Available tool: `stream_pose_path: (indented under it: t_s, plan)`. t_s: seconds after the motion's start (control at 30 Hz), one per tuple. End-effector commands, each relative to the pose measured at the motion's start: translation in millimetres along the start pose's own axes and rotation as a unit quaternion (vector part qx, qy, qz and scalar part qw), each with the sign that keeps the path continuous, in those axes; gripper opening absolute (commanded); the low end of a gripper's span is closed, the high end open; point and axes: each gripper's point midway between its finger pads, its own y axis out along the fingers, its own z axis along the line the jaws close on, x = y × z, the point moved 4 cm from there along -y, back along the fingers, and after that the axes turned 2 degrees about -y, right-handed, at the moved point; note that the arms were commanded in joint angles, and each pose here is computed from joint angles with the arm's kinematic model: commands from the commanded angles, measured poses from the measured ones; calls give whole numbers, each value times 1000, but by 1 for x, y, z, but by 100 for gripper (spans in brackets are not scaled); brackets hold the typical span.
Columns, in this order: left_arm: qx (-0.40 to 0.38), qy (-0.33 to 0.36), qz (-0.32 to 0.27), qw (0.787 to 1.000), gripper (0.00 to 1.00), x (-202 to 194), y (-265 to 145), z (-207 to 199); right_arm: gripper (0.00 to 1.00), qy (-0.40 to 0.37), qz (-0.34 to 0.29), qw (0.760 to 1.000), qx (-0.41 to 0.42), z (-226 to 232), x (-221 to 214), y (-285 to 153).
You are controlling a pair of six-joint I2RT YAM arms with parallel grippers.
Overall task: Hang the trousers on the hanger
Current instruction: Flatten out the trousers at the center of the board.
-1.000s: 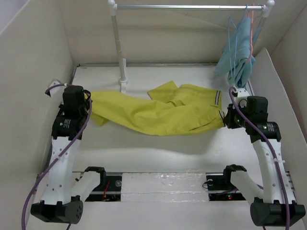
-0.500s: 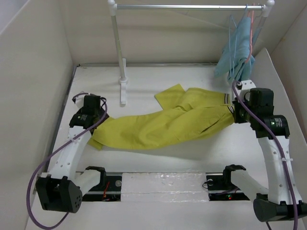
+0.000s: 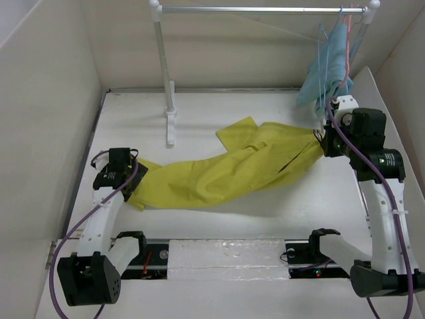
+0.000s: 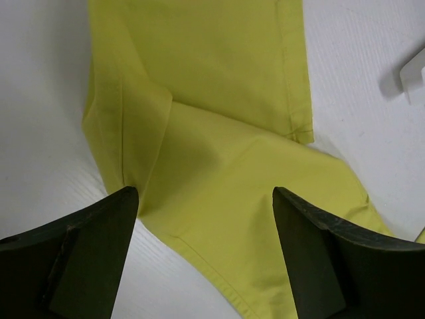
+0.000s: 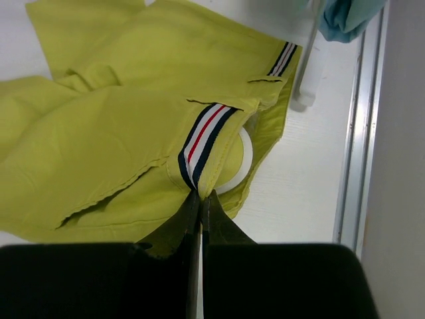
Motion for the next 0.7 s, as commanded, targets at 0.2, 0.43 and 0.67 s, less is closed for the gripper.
stream_pose_path:
  t_s: [0.2, 0.43, 0.67]
  plan:
    - [61, -52, -54, 995, 76, 25, -22, 7, 0, -4, -69, 997, 28, 7, 15, -2]
    - [101, -79, -61, 990, 66, 22, -6, 16, 0, -4, -62, 997, 52, 15, 0, 9]
    - [139, -89, -20, 986, 52, 4, 22, 22, 0, -4, -62, 996, 63, 18, -4, 13]
